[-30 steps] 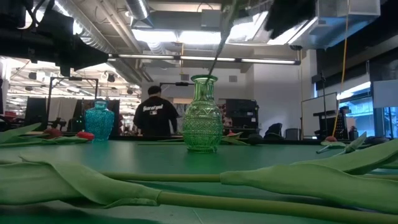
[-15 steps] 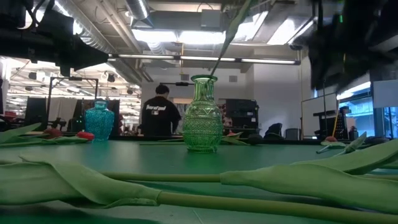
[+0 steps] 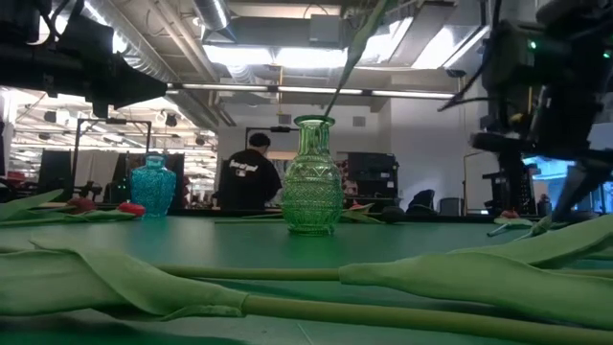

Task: Sort flowers into vase by color
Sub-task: Put the black tulip into the green vase

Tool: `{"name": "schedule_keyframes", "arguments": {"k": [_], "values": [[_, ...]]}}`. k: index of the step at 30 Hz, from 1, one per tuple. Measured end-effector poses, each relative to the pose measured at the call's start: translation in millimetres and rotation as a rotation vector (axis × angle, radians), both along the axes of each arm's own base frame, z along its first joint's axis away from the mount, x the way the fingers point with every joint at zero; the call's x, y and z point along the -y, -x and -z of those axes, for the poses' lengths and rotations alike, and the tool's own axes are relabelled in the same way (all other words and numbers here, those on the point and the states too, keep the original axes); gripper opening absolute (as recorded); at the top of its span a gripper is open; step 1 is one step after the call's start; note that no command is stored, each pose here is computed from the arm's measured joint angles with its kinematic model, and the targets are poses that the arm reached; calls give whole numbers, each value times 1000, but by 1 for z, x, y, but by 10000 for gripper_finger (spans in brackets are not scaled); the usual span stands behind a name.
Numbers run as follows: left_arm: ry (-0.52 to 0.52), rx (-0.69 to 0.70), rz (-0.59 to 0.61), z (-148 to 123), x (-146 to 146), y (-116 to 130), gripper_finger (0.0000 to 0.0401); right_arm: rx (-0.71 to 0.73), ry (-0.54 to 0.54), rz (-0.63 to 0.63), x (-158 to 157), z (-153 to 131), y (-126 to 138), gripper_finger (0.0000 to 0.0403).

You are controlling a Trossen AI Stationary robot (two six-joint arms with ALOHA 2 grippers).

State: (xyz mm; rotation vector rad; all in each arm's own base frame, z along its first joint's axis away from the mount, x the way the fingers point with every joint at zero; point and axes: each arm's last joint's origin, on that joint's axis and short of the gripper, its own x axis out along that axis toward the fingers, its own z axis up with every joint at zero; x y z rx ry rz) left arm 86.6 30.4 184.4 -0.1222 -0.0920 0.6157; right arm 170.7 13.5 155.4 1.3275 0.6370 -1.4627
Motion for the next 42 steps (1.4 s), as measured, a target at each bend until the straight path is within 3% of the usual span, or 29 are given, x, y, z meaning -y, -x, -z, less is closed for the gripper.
{"name": "schedule_keyframes", "arguments": {"k": [6,17,23,29,33,37,42], "values": [[0,0,0,0,0,0,79,-44,6,132,3,17,2,185],[0,0,0,0,0,0,79,-37,63,208,21,24,-4,109],[0,1,0,0,0,0,79,-38,136,151,24,23,-6,82],[0,0,0,0,0,0,79,-40,181,36,25,22,-10,13],[0,1,0,0,0,0,79,-36,197,-8,25,19,-14,18],[0,0,0,0,0,0,79,-21,224,-91,21,-1,-27,15],[0,0,1,0,0,0,79,72,381,-192,16,-43,-47,8]]}}
